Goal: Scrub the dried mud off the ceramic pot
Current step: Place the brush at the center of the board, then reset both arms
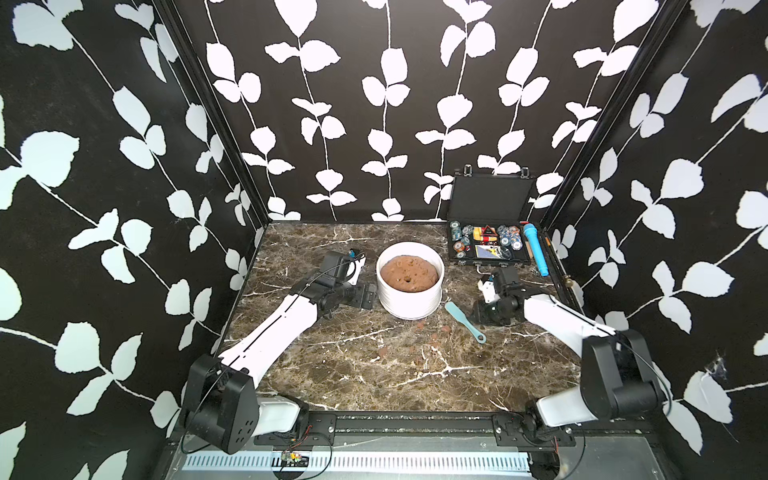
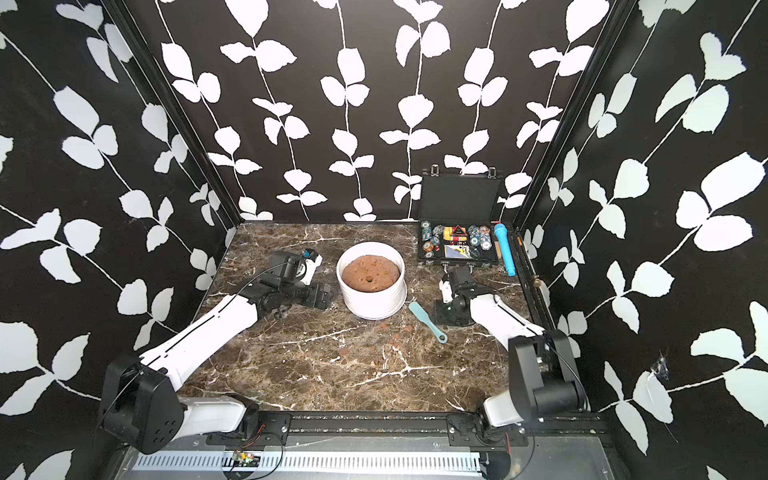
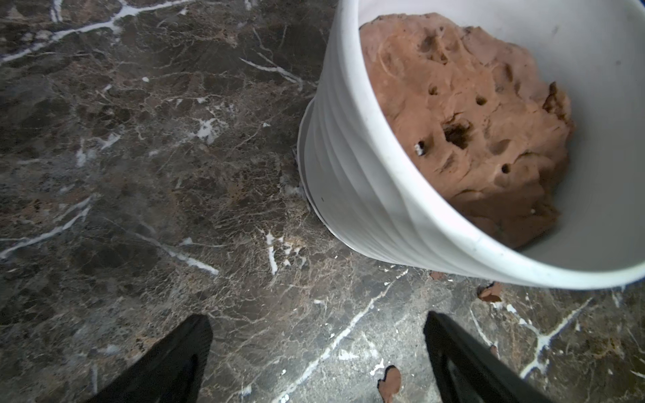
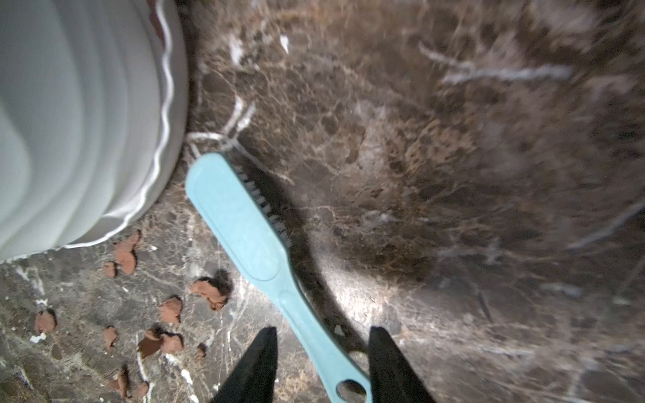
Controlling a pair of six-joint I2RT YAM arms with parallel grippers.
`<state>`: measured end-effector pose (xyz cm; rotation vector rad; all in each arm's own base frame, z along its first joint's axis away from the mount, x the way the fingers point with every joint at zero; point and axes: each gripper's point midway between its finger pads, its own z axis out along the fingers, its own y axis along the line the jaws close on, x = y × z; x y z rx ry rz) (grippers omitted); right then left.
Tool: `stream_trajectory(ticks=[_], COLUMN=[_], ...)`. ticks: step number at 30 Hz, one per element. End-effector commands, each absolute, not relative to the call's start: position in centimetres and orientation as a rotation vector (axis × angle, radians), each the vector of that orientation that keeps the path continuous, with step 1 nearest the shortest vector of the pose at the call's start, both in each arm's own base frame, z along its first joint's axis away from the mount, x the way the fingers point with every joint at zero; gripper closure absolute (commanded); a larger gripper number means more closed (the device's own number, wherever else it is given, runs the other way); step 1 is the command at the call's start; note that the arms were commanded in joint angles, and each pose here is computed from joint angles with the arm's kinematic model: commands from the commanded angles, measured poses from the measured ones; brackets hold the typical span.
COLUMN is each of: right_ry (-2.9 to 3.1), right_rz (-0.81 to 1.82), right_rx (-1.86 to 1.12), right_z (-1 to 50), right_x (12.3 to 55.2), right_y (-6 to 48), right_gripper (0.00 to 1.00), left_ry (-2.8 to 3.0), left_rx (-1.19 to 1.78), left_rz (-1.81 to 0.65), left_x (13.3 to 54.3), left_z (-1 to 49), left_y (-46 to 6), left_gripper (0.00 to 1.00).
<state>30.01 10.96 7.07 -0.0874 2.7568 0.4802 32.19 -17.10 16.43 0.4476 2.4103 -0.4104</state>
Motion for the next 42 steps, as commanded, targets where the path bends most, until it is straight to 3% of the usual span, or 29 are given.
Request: stream_trajectory(ticks=[1,3,6,7,10,16,25,42], right_ry=[2.618,2.554,2.426,2.374,2.287,2.072,1.977,1.905], right_rz=[0.42,0.349,0.177,0.109,-0.111,-0.216,-0.181,-0.15], right_rx=[-0.113,-0.11,-0.071,-0.05,0.021,0.082,0.09,0.083], right_z=[10.8,12.1,14.1,14.7,14.9,14.9,11.3,10.9], right_x=[32.0,32.9,34.4,35.0,35.5,36.5,36.7,38.6], right_y=[9.6,8.4,5.6,4.6,0.9,-1.2,-1.9,-2.5], right_gripper=[0.45,0.33,0.04,0.01,0.01,0.0,0.0,0.01], left_ry=[2.361,2.35,2.344,2.333,2.272,2.122,2.011,2.006], left_rx=[0.4,0.355,0.276,0.243,0.169,0.134,0.119,0.093], left_rz=[-0.318,-0.172,-0.029,-0.003,0.13,0.302,0.33,0.327], left_x=[32.8,33.6,34.6,34.9,35.7,36.8,38.4,41.1], left_z=[18.0,17.7,17.0,16.8,16.1,14.2,12.4,10.9], left_y=[-15.1,-13.1,-10.1,-9.2,-6.2,-3.1,-0.8,-0.2], left_gripper=[0.01,0.01,0.01,0.01,0.01,0.01,0.01,0.01])
